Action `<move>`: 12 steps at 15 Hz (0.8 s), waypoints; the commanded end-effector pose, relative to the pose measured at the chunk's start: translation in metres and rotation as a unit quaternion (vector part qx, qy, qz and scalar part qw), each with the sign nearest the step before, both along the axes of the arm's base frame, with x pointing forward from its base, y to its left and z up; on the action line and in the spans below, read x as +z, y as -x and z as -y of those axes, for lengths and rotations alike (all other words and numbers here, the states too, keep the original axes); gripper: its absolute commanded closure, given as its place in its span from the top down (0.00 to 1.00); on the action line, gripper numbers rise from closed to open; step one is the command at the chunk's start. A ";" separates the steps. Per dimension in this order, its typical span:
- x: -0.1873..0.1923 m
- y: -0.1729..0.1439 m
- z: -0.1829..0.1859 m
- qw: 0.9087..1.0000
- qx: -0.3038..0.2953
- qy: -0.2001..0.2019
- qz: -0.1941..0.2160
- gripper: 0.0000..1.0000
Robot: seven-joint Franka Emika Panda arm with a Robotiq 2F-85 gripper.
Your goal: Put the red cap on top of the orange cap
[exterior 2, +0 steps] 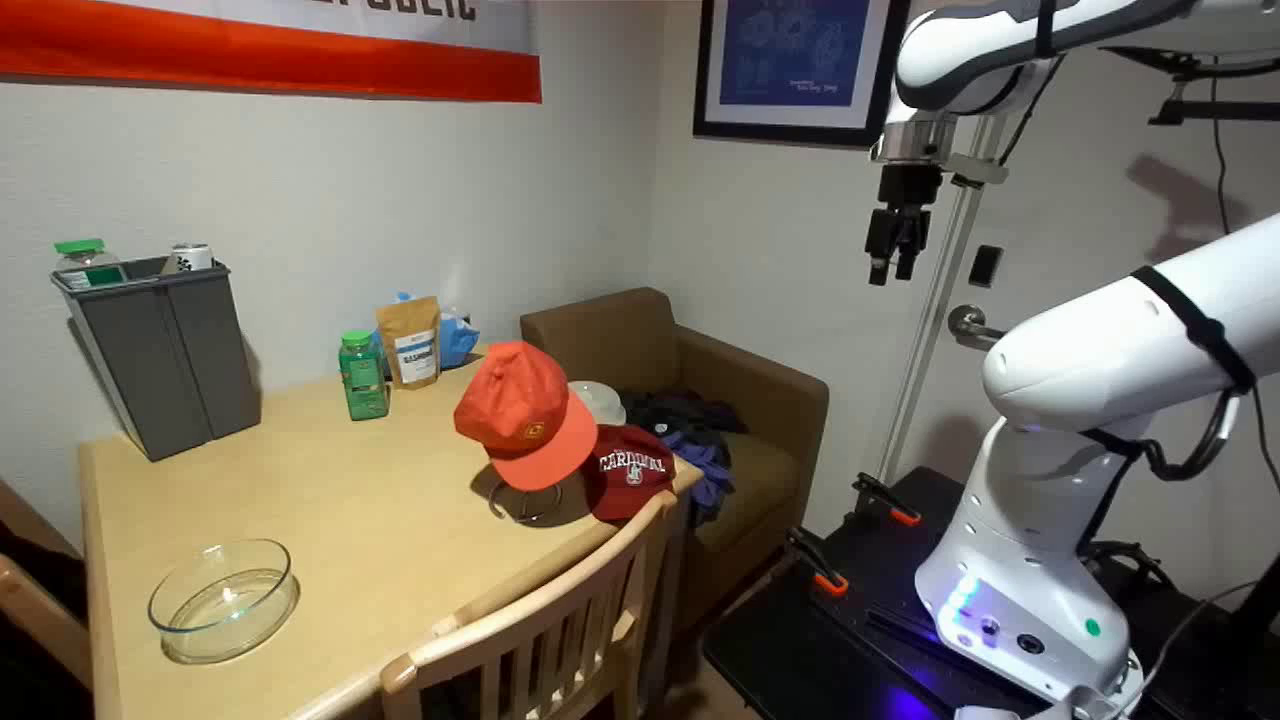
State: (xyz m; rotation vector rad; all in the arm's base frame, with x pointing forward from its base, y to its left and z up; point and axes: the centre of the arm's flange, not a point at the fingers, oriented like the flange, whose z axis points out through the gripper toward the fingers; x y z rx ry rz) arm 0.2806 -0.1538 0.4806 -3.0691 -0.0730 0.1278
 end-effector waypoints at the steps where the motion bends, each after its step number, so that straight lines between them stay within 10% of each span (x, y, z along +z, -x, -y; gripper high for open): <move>1: 0.000 0.000 0.000 1.000 0.000 0.000 0.000 1.00; 12: -0.033 -0.084 -0.067 0.992 0.111 -0.029 -0.051 1.00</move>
